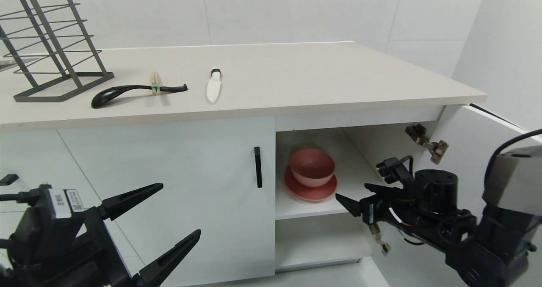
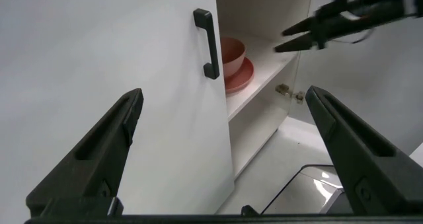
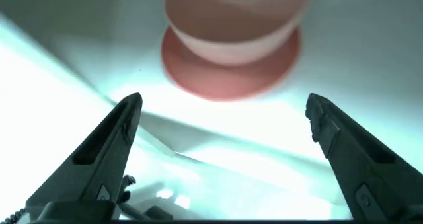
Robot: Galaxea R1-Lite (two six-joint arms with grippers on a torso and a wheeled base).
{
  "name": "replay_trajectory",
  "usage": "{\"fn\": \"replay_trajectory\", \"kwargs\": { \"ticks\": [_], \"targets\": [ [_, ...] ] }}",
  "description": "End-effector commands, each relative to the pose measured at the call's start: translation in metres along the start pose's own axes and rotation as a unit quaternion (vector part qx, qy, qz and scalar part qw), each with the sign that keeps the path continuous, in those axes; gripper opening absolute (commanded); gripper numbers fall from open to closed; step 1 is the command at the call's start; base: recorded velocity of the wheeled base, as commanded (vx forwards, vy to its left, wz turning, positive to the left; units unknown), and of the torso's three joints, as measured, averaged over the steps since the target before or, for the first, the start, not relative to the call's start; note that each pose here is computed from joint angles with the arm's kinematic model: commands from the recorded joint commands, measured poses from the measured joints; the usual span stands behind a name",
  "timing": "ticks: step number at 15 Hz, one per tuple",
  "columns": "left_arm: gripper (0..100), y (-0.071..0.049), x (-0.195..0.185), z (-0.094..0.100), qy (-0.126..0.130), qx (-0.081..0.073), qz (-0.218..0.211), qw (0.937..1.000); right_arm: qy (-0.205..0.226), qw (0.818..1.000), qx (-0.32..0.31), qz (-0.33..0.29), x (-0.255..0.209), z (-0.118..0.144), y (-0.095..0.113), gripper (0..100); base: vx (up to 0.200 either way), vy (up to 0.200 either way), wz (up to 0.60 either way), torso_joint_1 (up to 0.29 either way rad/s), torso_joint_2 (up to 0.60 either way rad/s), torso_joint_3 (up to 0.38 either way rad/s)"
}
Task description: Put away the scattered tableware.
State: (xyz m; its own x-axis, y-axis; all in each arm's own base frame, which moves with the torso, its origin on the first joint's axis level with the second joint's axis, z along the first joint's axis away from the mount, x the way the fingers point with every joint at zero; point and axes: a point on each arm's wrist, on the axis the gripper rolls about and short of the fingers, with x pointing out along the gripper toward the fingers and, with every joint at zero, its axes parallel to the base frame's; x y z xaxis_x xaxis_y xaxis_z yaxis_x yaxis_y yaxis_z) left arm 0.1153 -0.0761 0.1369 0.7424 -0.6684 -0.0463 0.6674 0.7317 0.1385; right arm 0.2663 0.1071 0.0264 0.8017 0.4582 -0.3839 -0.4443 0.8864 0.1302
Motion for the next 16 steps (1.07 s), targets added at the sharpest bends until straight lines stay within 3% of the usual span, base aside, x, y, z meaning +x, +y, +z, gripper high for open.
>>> {"fn": "replay_trajectory", "kwargs": {
  "ticks": [1,5,9,11,14,15,16],
  "targets": [
    [100,0.0,0.002,-0.002,0.005,-0.001,-0.001,1.0,-0.063,0.998,-0.018,-0.006,-0.076,0.012,0.012,100,0.0,0.0,0.0,0.0,0.0,0.0],
    [100,-0.001,0.006,-0.006,0.023,-0.003,-0.008,0.9997,-0.141,0.99,-0.029,0.002,-0.118,0.033,0.021,100,0.0,0.0,0.0,0.0,0.0,0.0],
    [100,-0.002,0.006,-0.006,0.022,-0.003,-0.011,0.9997,-0.279,0.959,-0.038,-0.024,-0.171,0.064,0.026,100,0.0,0.0,0.0,0.0,0.0,0.0],
    [100,-0.001,0.0,-0.002,0.011,-0.004,0.0,0.9999,-0.288,0.956,-0.049,-0.025,-0.185,0.064,0.028,100,0.0,0.0,0.0,0.0,0.0,0.0],
    [100,0.002,-0.047,0.011,-0.036,-0.008,0.083,0.9959,-0.371,0.926,-0.067,-0.022,-0.226,0.083,0.034,100,0.0,0.0,0.0,0.0,0.0,0.0],
    [100,-0.002,-0.074,0.009,-0.047,-0.018,0.113,0.9924,-0.404,0.911,-0.082,-0.012,-0.247,0.097,0.037,100,0.0,0.0,0.0,0.0,0.0,0.0],
    [100,-0.008,-0.095,0.003,-0.053,-0.025,0.129,0.99,-0.402,0.911,-0.092,-0.016,-0.261,0.097,0.036,100,0.0,0.0,0.0,0.0,0.0,0.0]
  ]
}}
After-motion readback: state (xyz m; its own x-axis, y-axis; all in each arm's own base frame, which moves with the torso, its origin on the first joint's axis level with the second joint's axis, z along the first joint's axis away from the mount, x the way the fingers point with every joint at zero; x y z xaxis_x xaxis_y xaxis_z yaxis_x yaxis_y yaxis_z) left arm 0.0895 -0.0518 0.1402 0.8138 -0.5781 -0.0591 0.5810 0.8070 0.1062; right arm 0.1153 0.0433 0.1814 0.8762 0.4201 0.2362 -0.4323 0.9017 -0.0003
